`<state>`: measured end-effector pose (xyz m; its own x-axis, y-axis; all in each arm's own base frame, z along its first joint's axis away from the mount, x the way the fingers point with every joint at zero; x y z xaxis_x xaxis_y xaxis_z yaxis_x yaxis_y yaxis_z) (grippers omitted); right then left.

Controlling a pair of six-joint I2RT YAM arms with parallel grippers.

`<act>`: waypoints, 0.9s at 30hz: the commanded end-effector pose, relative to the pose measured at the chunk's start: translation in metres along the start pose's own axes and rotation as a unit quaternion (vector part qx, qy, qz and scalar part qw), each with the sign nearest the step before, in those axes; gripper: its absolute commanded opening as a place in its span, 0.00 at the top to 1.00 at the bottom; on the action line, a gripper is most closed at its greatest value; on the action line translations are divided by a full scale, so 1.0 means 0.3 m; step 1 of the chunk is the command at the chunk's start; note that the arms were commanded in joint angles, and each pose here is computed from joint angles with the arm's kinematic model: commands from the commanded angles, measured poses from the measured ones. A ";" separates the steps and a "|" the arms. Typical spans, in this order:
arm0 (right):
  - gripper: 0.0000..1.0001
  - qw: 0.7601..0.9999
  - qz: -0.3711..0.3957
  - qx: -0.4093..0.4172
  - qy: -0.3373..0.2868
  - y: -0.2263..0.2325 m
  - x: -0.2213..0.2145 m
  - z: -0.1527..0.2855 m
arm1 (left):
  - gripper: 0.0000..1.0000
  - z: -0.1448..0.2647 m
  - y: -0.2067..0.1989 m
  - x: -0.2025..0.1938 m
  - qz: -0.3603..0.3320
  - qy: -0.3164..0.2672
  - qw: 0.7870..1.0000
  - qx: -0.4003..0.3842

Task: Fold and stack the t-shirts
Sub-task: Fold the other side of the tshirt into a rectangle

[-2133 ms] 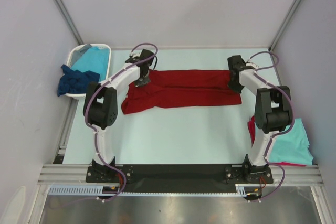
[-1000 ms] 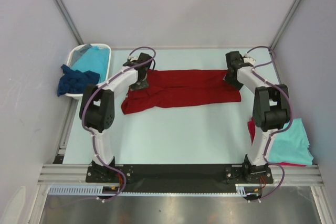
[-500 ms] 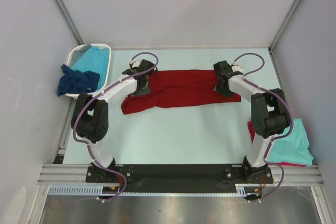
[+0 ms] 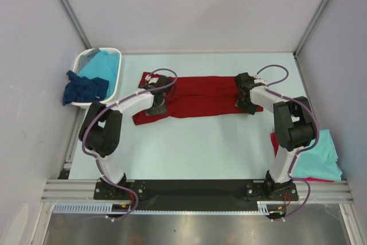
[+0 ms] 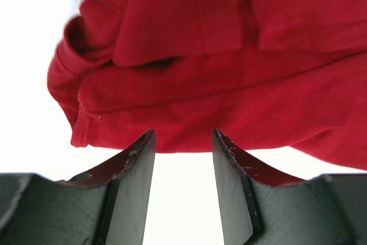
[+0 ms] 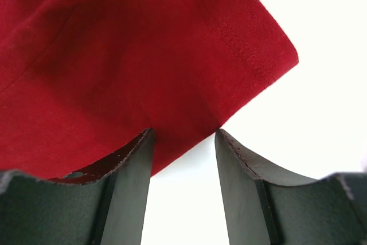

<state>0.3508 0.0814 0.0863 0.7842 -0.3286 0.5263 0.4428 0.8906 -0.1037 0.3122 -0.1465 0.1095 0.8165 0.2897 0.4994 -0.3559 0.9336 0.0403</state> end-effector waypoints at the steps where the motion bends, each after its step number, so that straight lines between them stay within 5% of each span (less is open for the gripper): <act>1: 0.48 0.999 -0.025 0.003 -0.029 -0.001 0.051 0.022 | 0.51 0.013 0.008 -0.021 0.014 -0.001 1.000 -0.006; 13: 0.48 0.991 -0.053 0.065 -0.108 0.109 0.367 0.166 | 0.50 0.201 -0.027 0.177 0.044 -0.093 0.993 -0.049; 27: 0.57 0.996 -0.035 0.049 -0.061 0.108 0.255 0.054 | 0.51 0.134 -0.035 0.114 0.038 -0.057 0.997 -0.036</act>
<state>0.4222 0.0901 0.1371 0.6978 -0.3501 0.6248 0.4408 0.8975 0.0106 0.3299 -0.1529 0.1653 0.7289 0.3290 0.6004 -0.3704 0.9270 -0.0584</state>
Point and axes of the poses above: each gripper's point midway between its finger pads, its own z axis back along the fingers, its own y axis along the line the jaws close on, x = y × z, the point moved 7 cm from there along z, back along the fingers, and after that the axes turned 9 degrees about z, right-handed, at the moved point
